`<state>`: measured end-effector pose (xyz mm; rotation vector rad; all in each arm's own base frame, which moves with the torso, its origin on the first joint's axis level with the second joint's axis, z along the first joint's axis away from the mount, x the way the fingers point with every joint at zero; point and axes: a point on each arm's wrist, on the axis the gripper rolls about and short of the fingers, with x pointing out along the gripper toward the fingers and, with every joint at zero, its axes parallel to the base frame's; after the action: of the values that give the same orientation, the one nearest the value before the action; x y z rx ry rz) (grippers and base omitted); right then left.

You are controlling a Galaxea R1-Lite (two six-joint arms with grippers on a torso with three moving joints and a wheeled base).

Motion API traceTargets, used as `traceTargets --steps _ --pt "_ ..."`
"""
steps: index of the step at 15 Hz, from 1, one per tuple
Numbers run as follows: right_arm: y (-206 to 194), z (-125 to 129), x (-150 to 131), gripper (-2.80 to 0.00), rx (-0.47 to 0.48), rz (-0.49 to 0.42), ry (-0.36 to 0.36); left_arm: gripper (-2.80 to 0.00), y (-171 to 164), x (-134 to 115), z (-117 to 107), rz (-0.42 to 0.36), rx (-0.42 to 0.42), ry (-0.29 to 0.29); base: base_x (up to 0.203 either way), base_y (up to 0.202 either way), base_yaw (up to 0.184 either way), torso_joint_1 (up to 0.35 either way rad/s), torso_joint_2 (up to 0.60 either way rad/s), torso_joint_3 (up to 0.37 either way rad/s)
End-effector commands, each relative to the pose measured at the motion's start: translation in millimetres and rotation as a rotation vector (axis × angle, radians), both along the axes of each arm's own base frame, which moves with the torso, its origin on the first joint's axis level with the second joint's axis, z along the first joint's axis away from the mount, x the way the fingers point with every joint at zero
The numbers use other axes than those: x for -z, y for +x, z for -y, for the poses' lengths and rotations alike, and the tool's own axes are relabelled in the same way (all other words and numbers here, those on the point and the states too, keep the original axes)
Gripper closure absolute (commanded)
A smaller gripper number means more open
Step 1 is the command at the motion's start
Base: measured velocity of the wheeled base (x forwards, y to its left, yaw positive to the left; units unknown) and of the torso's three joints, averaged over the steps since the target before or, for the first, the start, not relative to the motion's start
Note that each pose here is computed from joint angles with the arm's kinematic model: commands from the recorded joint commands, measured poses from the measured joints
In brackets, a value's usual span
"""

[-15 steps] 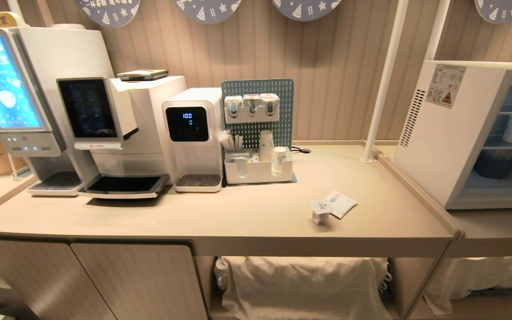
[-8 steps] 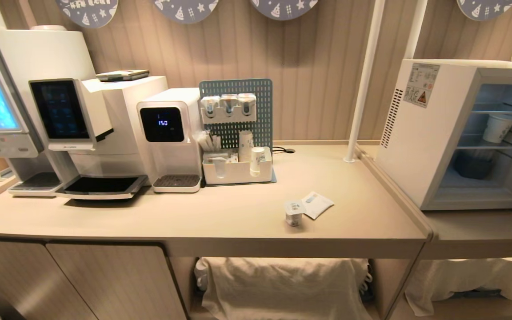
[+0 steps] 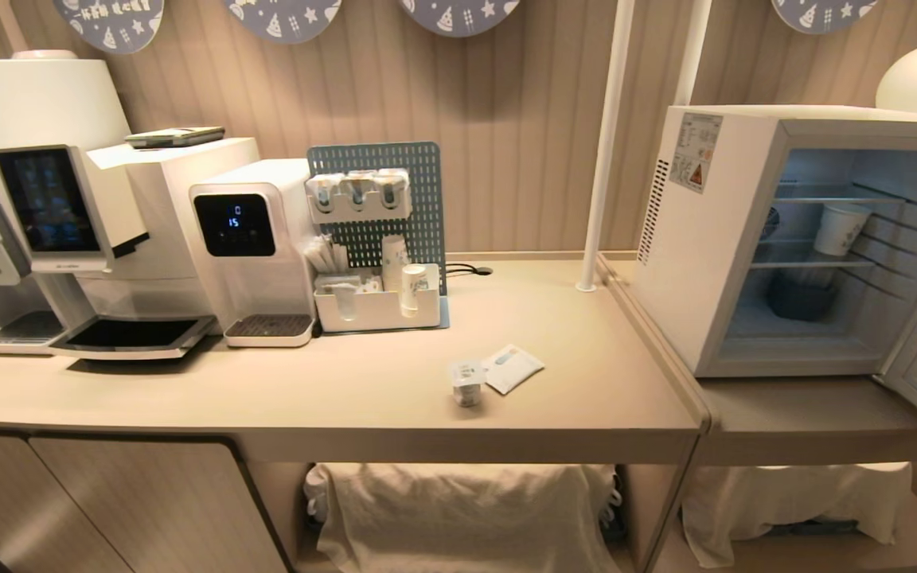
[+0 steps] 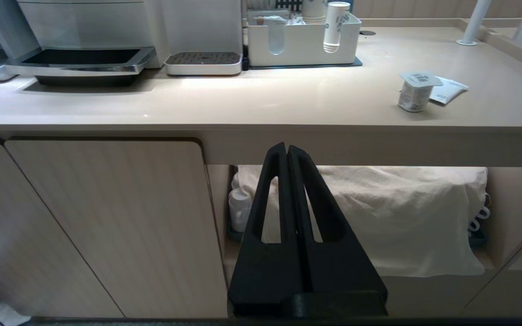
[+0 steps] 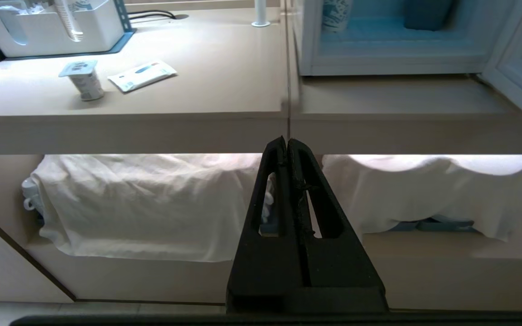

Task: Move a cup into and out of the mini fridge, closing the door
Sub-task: Close the freezer door

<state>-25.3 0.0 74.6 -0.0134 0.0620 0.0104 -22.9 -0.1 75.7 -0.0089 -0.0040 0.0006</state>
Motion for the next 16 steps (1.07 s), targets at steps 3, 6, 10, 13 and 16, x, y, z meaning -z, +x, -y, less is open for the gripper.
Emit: traceTargets --steps 3,6,10,13,16 --pt "0.2 0.0 0.0 0.0 0.0 -0.002 0.0 0.0 0.3 0.8 0.0 -0.004 -0.001 0.0 0.0 -0.197 0.001 0.003 0.0 0.0" --pt "0.2 0.0 0.0 0.0 -0.001 -0.002 0.0 0.0 0.3 0.8 0.0 -0.004 -0.001 0.0 0.0 -0.194 0.001 0.004 0.0 0.004" --pt "0.1 0.0 -0.4 0.0 -0.001 -0.001 0.0 0.0 0.3 0.8 0.0 -0.004 -0.001 0.0 0.0 -0.192 0.0 0.003 0.0 0.001" --pt "0.1 0.0 -0.1 0.0 -0.001 -0.002 0.0 0.0 0.3 0.8 0.0 -0.004 -0.001 0.0 0.0 -0.194 0.0 0.002 0.0 0.003" --pt "0.1 0.0 0.0 0.0 -0.001 -0.003 0.0 0.0 0.3 0.8 0.0 -0.004 0.0 0.0 0.0 -0.195 -0.001 0.005 0.0 0.005"
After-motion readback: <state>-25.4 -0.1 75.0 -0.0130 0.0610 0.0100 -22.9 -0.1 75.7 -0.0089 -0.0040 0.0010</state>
